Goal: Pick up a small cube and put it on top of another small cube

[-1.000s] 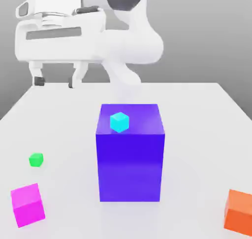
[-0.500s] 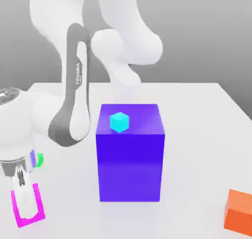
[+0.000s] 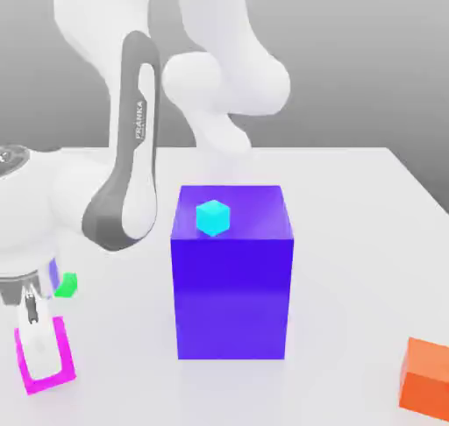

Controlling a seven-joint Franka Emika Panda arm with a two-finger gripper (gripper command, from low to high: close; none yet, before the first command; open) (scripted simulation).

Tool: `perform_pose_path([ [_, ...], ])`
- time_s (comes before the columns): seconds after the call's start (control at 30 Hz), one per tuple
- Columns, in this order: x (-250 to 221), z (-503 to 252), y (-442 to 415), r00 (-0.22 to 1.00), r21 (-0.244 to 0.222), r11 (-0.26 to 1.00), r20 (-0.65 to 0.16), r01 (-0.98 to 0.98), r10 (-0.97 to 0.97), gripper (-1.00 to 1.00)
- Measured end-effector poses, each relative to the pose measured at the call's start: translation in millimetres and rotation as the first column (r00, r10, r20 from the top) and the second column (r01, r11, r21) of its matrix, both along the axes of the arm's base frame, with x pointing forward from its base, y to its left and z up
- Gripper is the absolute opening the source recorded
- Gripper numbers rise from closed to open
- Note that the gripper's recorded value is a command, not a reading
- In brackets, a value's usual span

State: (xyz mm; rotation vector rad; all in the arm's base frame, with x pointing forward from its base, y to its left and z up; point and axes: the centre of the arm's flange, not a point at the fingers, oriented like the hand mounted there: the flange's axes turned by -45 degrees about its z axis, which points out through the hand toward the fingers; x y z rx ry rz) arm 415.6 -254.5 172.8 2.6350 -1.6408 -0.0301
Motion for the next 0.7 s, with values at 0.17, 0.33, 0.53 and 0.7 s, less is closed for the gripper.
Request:
perform_pose_path([
  [0.17, 1, 20, 1, 1.0, 0.006, 1.0, 0.013, 0.0, -0.001, -1.0],
  [0.33, -1, 35, 3, 0.999, 0.032, 0.999, 0.034, 0.038, -0.039, -1.0],
  [0.53, -27, 29, -5, 0.966, 0.095, 0.962, 0.023, 0.256, -0.259, -1.0],
  [0.7, -47, 29, -10, 0.901, 0.134, 0.893, 0.007, 0.429, -0.434, -1.0],
])
